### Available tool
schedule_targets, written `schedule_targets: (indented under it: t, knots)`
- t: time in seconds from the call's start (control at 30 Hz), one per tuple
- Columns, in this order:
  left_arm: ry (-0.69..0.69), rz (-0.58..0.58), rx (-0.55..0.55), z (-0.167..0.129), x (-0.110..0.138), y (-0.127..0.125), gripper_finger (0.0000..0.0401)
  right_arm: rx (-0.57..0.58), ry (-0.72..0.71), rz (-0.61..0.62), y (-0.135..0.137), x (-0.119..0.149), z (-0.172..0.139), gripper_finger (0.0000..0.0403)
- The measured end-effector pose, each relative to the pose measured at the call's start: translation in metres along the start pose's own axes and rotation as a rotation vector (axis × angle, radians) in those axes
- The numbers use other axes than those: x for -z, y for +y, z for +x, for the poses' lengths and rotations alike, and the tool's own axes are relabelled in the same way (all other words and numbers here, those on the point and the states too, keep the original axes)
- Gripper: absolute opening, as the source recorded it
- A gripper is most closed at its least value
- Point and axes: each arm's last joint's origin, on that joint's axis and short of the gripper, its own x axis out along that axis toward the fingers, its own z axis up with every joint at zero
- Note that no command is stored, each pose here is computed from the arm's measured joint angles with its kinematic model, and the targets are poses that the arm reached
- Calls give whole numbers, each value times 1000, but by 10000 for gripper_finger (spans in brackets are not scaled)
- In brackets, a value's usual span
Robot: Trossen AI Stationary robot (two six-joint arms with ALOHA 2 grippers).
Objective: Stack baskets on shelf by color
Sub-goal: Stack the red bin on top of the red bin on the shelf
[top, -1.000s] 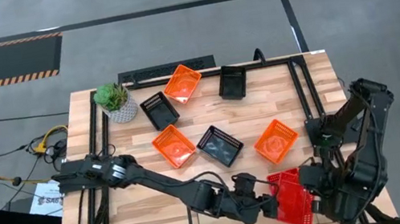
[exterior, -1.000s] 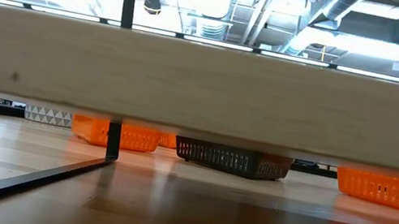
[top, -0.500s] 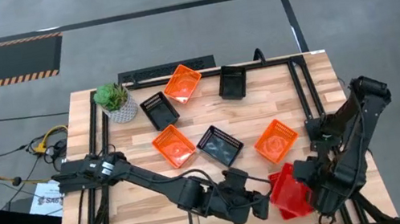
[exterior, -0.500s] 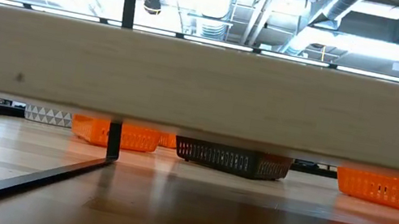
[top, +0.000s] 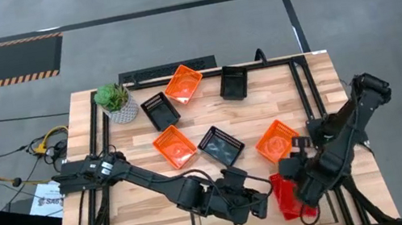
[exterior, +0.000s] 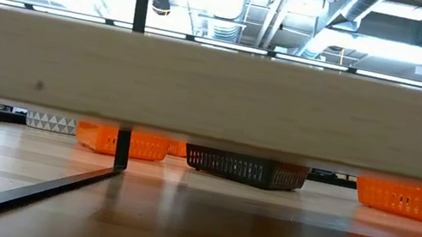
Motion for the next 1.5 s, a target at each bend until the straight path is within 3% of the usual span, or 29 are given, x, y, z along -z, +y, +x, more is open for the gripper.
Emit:
schedule_targets:
  t: [0.1,0.47,0.7,0.93,1.33,1.5]
  knots:
    - [-5,15,1,-2,-4,0,193,-77,-46,4,-2,-4,-7,118]
    - [-3,45,-2,-6,-6,-1,193,-160,-74,67,-36,22,-43,118]
    - [3,48,-1,-7,-5,-1,193,-169,44,11,-25,18,-33,118]
    - [8,54,0,-8,-3,-1,193,-85,136,-63,-15,19,-19,118]
    - [9,55,0,-8,-2,-1,193,-43,94,-150,-12,-3,-1,118]
    - [10,57,-5,-8,-1,-1,193,-101,25,-155,-11,-17,3,118]
